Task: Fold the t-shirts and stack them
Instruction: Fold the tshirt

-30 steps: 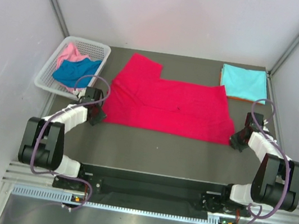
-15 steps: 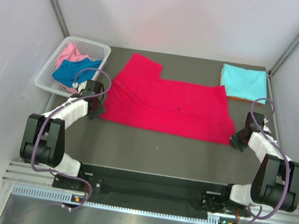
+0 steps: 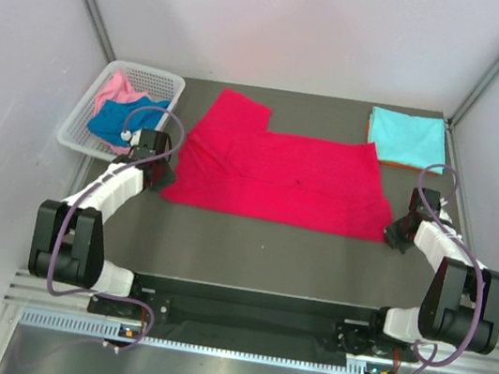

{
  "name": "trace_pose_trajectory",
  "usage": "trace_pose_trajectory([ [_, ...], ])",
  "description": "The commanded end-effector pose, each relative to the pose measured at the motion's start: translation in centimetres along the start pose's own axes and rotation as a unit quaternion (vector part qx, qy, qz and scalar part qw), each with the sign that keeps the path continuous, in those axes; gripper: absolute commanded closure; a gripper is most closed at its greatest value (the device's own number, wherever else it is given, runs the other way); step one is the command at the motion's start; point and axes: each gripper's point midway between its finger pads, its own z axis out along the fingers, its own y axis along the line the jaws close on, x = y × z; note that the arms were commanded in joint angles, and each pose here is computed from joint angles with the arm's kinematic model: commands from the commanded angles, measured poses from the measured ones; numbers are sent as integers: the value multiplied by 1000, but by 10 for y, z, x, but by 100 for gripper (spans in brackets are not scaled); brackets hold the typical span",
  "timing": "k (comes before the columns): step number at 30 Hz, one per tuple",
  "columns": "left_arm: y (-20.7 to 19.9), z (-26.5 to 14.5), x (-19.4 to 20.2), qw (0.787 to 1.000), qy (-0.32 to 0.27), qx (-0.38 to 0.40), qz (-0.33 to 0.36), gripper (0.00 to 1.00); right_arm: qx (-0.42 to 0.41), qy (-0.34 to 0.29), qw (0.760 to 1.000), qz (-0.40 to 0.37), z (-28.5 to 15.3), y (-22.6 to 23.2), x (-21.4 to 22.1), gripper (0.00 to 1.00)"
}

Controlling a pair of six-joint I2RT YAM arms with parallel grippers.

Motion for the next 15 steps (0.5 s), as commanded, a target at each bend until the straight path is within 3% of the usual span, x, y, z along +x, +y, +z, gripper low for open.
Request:
trace_pose_trajectory([
  [1, -11, 0, 1, 999, -4, 39, -10, 82, -8, -30, 999, 5, -5, 2, -16, 100],
  [5, -7, 8, 6, 1000, 3, 30, -9, 99, -8, -30, 1000, 3, -4, 2, -16, 100],
  [15, 26, 46, 18, 998, 9, -62, 6, 100, -5, -37, 999, 6, -7, -5, -19, 100],
])
